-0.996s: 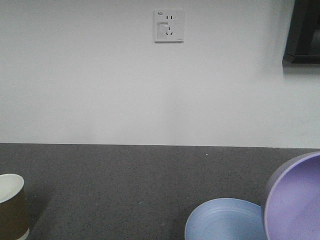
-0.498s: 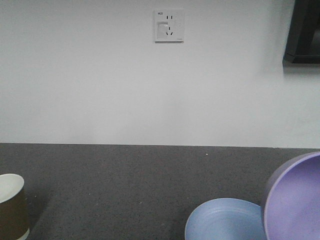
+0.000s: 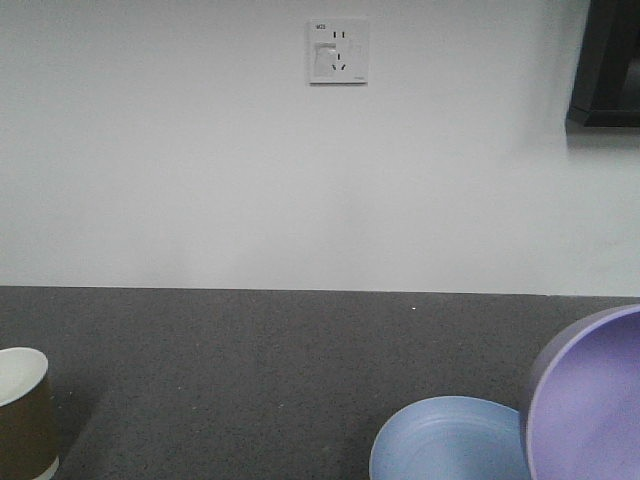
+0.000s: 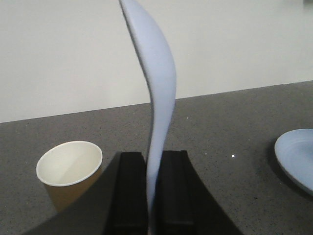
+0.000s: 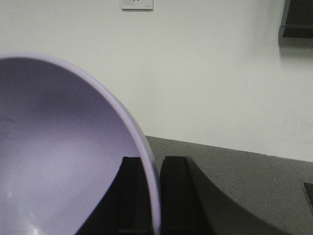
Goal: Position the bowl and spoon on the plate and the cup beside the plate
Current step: 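Lower the lavender bowl onto the blue plate and open the right gripper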
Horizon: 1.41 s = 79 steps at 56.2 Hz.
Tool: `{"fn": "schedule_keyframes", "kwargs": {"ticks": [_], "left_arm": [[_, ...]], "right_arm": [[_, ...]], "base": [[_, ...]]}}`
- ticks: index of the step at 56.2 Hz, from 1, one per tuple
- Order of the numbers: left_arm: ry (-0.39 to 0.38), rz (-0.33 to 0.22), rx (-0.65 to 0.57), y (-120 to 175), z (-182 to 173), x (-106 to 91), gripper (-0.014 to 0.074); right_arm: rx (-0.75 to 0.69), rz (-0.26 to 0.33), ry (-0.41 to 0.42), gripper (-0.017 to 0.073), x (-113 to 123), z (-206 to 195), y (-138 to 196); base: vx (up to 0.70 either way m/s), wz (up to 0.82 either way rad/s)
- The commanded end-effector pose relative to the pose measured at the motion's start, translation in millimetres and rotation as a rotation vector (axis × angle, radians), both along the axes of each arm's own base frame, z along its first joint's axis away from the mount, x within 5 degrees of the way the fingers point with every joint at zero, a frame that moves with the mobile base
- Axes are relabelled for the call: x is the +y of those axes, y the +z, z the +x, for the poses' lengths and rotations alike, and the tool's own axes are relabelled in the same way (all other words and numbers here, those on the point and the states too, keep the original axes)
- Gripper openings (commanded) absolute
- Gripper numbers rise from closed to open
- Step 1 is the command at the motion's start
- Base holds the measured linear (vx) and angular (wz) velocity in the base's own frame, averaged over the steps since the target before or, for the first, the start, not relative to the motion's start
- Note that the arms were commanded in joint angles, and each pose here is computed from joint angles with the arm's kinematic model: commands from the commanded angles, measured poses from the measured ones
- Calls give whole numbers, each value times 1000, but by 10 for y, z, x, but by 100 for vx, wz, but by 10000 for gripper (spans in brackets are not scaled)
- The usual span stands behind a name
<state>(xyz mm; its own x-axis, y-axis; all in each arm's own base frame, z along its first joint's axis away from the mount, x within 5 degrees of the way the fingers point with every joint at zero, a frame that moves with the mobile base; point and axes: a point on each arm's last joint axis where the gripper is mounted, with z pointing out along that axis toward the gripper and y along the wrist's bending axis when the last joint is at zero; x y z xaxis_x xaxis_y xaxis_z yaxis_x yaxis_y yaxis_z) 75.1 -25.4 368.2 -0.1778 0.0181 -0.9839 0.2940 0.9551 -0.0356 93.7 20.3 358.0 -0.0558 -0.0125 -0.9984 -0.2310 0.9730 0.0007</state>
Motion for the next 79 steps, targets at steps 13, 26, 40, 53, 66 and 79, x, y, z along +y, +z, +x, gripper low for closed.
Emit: {"fn": "schedule_keyframes", "kwargs": {"ticks": [13, 26, 40, 53, 66, 79], "left_arm": [[20, -101, -64, 139, 14, 5, -1], [19, -99, -60, 135, 13, 4, 0], [17, -98, -55, 131, 13, 3, 0], [13, -93, -39, 115, 10, -1, 0], [8, -89, -23, 101, 7, -5, 0], [3, -84, -5, 84, 3, -9, 0]], "right_arm": [[80, 198, -65, -8, -87, 325, 67], [553, 198, 26, -8, -104, 1158, -124], [817, 224, 43, -8, -191, 1944, -535], [875, 69, 5, -8, -43, 2133, -831], [869, -14, -5, -8, 108, 2187, -911], [910, -10, -8, -5, 112, 2263, -1064]], "base": [[0, 0], [0, 0], [0, 0], [0, 0], [0, 0], [0, 0]]}}
